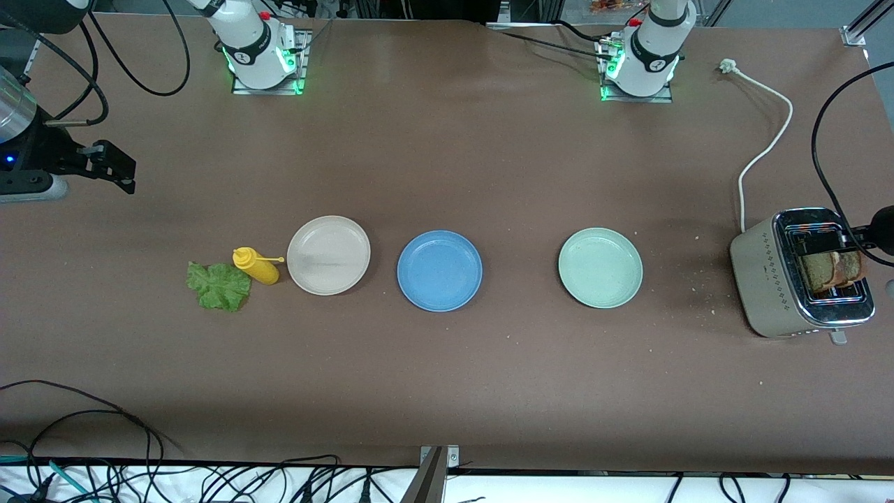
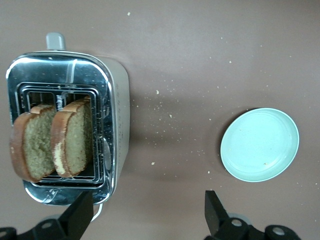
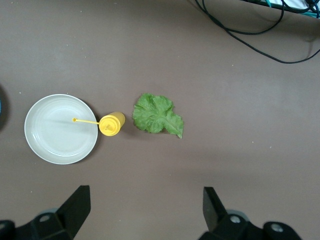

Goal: Make sandwich in blue plate with both arms

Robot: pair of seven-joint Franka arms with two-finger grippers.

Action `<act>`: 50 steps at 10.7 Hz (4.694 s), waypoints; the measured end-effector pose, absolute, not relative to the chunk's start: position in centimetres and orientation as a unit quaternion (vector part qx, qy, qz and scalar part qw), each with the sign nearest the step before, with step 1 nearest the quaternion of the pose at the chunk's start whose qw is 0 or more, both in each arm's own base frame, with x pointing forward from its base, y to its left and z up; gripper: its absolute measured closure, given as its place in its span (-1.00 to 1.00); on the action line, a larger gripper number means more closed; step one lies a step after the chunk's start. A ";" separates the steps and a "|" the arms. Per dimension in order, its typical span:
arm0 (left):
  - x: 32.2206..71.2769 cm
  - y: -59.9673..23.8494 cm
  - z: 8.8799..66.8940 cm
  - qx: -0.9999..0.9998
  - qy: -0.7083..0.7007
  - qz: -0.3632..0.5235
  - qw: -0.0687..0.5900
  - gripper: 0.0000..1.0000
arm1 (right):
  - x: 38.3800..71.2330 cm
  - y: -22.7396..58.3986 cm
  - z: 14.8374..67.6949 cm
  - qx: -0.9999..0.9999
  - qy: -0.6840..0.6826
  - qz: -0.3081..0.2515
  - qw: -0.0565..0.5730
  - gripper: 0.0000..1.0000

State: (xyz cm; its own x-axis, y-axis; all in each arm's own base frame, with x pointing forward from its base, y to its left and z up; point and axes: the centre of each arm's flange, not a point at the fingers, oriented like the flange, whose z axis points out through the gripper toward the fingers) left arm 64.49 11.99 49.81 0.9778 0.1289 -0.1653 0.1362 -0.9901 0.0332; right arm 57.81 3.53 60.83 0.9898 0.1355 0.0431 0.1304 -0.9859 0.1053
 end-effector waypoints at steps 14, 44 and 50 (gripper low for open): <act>65.1 6.6 48.7 0.995 0.022 -0.089 0.027 -1.00 | 57.2 2.8 60.6 1.000 0.002 -0.005 -0.021 -1.00; 64.1 8.8 50.4 0.996 0.032 -0.084 0.014 -1.00 | 57.2 1.9 60.5 1.000 -0.006 -0.011 -0.020 -1.00; 64.1 8.7 50.2 0.996 0.032 -0.087 0.014 -1.00 | 57.3 1.9 60.3 1.000 -0.006 -0.013 -0.020 -1.00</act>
State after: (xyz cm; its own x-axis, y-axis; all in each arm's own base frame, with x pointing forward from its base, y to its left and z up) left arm 64.08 8.75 50.18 0.9830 0.0606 -0.1735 0.0654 -0.9976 0.0224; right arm 57.33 1.86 60.31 0.9996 -0.0120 -0.0256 -0.0130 -0.9991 -0.0397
